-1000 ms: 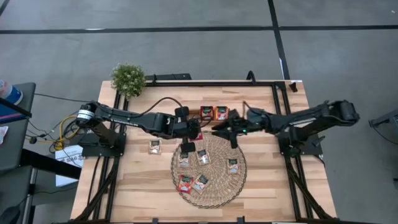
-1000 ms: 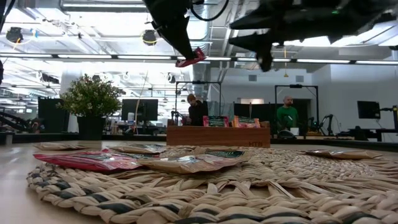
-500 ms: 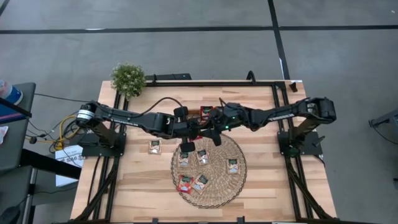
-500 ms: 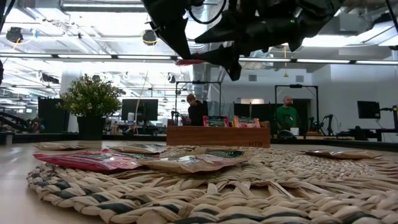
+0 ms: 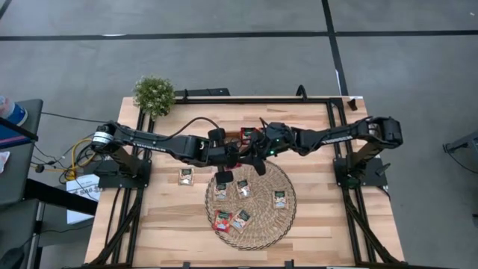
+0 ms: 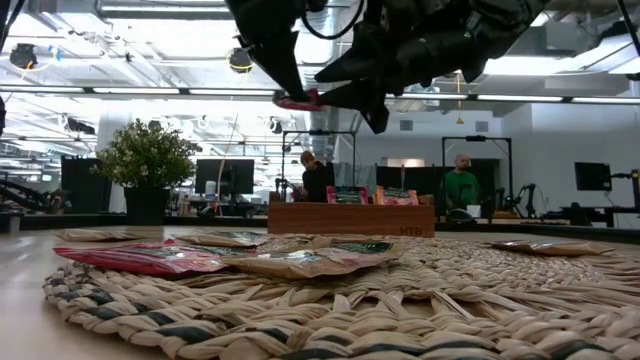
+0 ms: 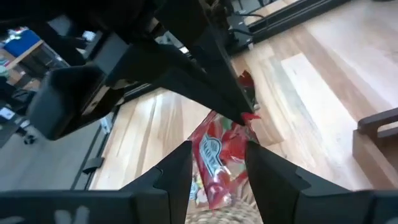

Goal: Pick & Place Tea
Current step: Put the red tea bag in the middle of the wooden organizer

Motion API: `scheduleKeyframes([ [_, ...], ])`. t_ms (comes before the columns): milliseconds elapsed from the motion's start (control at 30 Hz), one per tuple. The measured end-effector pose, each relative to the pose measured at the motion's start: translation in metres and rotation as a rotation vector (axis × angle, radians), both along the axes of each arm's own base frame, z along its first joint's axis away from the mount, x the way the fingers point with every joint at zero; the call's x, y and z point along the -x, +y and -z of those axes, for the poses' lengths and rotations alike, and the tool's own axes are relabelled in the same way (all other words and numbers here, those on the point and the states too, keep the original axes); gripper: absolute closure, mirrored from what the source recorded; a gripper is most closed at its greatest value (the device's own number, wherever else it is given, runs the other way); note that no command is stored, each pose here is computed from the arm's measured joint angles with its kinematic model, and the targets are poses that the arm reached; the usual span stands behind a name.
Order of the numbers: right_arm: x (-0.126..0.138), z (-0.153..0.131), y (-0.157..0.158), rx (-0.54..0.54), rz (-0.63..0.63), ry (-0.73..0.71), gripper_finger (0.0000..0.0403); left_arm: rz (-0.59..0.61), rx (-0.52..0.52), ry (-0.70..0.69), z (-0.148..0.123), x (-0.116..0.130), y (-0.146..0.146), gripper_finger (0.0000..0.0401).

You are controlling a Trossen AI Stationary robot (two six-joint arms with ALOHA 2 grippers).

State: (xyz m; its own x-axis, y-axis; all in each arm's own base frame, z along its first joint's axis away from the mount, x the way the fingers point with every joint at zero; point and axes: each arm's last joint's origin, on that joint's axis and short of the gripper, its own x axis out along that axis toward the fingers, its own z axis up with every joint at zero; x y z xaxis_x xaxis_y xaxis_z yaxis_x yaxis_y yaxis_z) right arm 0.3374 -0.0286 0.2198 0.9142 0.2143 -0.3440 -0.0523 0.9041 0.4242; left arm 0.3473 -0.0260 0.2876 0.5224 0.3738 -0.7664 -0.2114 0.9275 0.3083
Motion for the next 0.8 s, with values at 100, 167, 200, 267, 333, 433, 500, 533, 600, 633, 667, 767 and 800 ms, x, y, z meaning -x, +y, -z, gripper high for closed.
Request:
scheduleKeyframes([
  [100,0.0007,-0.0013,-0.0004,-0.004,-0.008,-0.004,0.0268,0.001,0.000,0.010,0.0005,0.0008,-0.0001,0.0401],
  [167,0.0007,-0.0009,-0.0004,-0.006,-0.012,-0.001,0.0270,0.001,0.000,0.011,0.0006,0.0009,-0.0001,0.0401],
  [200,0.0007,-0.0010,-0.0004,-0.005,-0.012,-0.002,0.0270,0.002,0.002,0.012,0.0006,0.0009,-0.0001,0.0401],
  [267,0.0007,-0.0010,-0.0002,-0.002,-0.016,-0.003,0.0270,0.004,0.004,0.012,0.0006,0.0009,-0.0002,0.0401],
  [333,0.0006,-0.0011,-0.0001,0.000,-0.018,-0.004,0.0269,0.005,0.007,0.009,0.0005,0.0006,-0.0003,0.0401],
  [433,0.0006,-0.0012,0.0004,0.000,-0.020,-0.006,0.0266,0.007,0.012,-0.006,-0.0002,-0.0006,-0.0005,0.0401],
  [500,0.0004,-0.0015,0.0004,0.001,-0.020,-0.009,0.0266,0.008,0.013,-0.021,-0.0010,-0.0018,-0.0007,0.0401],
  [533,0.0004,-0.0015,0.0004,0.000,-0.020,-0.009,0.0266,0.010,0.013,-0.027,-0.0014,-0.0023,-0.0007,0.0401],
  [600,0.0004,-0.0015,0.0006,0.000,-0.023,-0.009,0.0267,0.011,0.014,-0.039,-0.0020,-0.0033,-0.0009,0.0401],
  [633,0.0004,-0.0015,0.0007,0.000,-0.023,-0.010,0.0269,0.013,0.018,-0.044,-0.0023,-0.0038,-0.0010,0.0401],
  [667,0.0004,-0.0015,0.0006,0.000,-0.023,-0.010,0.0270,0.014,0.020,-0.045,-0.0023,-0.0039,-0.0010,0.0401],
  [767,0.0004,-0.0015,0.0006,0.000,-0.022,-0.010,0.0277,0.017,0.025,-0.045,-0.0023,-0.0039,-0.0011,0.0401],
  [800,0.0004,-0.0015,0.0006,0.000,-0.022,-0.010,0.0280,0.018,0.026,-0.045,-0.0023,-0.0040,-0.0012,0.0401],
])
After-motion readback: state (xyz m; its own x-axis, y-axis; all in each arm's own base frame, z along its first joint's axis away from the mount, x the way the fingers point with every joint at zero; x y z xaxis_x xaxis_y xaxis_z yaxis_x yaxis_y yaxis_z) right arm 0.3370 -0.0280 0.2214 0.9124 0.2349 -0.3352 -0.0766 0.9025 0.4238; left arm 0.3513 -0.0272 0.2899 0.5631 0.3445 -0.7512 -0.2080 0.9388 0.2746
